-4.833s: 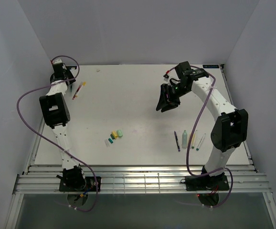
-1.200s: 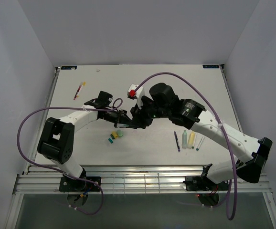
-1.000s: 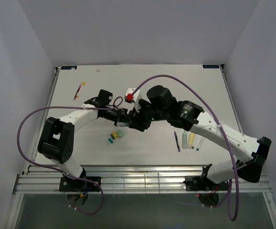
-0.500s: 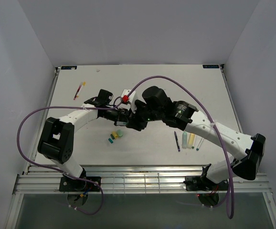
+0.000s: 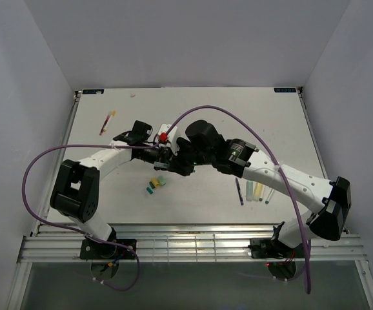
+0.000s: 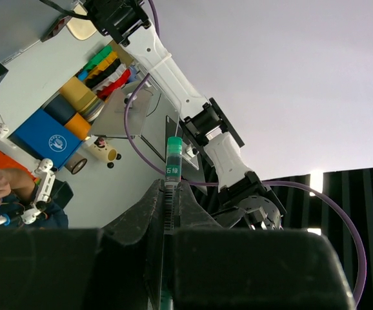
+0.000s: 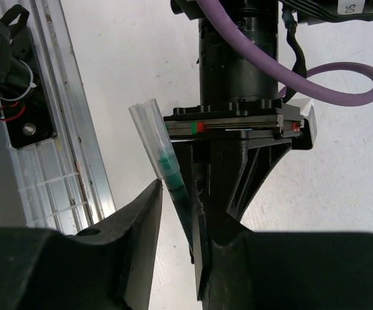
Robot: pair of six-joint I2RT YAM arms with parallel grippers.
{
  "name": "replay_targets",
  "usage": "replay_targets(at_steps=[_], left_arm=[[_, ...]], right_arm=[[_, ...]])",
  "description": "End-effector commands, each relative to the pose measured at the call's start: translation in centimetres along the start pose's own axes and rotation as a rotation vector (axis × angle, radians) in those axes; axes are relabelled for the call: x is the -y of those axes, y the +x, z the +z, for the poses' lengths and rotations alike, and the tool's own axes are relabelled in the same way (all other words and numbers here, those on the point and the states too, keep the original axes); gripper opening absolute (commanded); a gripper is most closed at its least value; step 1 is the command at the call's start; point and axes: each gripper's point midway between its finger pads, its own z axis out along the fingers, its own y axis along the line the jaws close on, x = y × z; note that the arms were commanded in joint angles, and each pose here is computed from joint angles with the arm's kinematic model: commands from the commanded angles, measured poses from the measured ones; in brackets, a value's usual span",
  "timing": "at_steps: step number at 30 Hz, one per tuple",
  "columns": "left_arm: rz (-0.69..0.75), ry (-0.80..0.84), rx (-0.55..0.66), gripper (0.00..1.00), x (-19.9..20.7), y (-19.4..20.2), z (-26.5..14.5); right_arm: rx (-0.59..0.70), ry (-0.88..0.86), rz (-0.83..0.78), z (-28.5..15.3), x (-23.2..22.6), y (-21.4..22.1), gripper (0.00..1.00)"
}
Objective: Open the pen caps
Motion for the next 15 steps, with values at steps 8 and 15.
replay_targets(at_steps=[8, 15], left_arm=[[0.07, 0.032, -0.085, 0.0, 2.0, 3.8, -0.9], [0.07, 0.034, -0.092, 0.0, 2.4, 3.7, -1.0]], right_arm=[[-0.046, 0.097, -0.028, 0.0, 1.3, 2.8, 0.36], [-0.08, 0.152, -0.034, 0.1, 2.2, 4.3, 0.34]])
